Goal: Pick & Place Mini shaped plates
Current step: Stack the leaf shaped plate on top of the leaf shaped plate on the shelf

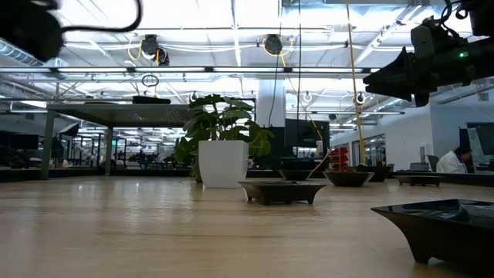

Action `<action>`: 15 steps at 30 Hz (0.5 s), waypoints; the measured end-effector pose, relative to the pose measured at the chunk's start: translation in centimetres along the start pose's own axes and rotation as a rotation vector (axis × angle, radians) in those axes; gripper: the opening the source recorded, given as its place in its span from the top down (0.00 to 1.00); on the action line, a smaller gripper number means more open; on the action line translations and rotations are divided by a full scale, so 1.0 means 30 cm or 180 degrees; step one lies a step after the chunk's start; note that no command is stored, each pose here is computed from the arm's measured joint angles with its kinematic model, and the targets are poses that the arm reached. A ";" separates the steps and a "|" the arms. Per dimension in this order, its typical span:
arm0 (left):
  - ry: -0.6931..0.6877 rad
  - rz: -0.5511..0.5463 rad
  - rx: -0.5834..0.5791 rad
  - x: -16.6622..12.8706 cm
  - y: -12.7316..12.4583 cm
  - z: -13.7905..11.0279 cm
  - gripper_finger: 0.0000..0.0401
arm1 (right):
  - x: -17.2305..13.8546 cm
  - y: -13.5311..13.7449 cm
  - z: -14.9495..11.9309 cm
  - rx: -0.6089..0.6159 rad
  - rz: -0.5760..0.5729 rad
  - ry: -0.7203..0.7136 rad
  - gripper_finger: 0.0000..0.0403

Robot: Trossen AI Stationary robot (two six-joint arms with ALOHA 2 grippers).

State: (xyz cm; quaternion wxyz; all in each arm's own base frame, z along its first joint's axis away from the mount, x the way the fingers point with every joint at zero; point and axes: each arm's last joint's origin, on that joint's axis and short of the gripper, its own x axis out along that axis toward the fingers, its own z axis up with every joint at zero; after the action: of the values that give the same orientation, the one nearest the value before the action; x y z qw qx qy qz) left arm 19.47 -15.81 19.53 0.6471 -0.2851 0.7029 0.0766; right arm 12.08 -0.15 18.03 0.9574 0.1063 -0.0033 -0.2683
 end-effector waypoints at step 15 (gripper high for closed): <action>0.0038 -0.0137 0.0866 0.124 0.020 -0.099 0.53 | 0.000 0.000 0.000 0.0001 0.0001 0.0000 0.64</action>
State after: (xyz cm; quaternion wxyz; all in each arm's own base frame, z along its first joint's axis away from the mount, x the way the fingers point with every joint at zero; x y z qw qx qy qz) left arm 16.60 -17.86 16.29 0.6770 -0.2103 0.7044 -0.0350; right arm 12.08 -0.15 18.03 0.9575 0.1064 -0.0033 -0.2682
